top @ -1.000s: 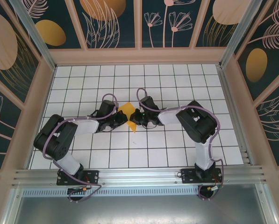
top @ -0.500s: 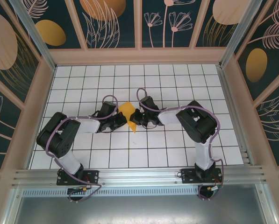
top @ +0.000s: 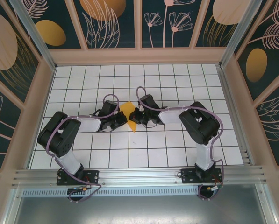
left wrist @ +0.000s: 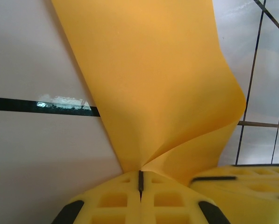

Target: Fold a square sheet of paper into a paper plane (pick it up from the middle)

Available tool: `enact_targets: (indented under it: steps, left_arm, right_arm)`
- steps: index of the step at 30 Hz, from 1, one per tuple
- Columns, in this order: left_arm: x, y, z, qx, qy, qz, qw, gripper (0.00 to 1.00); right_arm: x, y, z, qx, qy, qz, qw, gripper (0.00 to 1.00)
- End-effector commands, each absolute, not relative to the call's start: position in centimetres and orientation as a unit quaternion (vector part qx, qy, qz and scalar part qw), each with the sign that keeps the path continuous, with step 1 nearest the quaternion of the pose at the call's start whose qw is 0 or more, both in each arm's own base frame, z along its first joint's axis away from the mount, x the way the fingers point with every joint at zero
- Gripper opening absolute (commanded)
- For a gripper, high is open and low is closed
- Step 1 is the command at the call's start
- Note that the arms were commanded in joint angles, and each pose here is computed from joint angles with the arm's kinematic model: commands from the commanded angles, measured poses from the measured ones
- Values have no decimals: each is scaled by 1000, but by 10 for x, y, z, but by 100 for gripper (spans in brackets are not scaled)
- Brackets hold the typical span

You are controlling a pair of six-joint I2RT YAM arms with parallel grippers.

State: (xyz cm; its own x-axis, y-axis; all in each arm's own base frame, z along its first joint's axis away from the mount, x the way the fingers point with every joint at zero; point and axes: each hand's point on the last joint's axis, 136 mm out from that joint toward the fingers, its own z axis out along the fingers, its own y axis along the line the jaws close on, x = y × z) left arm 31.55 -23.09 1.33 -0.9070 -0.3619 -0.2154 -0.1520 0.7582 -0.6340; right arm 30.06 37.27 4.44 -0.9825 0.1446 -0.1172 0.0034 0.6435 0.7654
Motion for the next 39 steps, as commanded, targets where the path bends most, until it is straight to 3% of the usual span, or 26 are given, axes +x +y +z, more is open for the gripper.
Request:
enact_targets:
  steps: [1,12,27,39]
  left_arm:
    - [305,-216,-12,-145,942,-267,146,3]
    - [305,-215,-11,-145,942,-264,147,3]
    - [304,-215,-12,-146,943,-262,147,3]
    - [304,-213,-13,-146,943,-259,148,3]
  right_arm:
    - [291,367,62,28,898,430,89,6]
    - [255,350,42,25,904,425,46,6]
    - [239,337,5,24,926,376,3,6]
    - [235,348,31,-24,912,409,23,6]
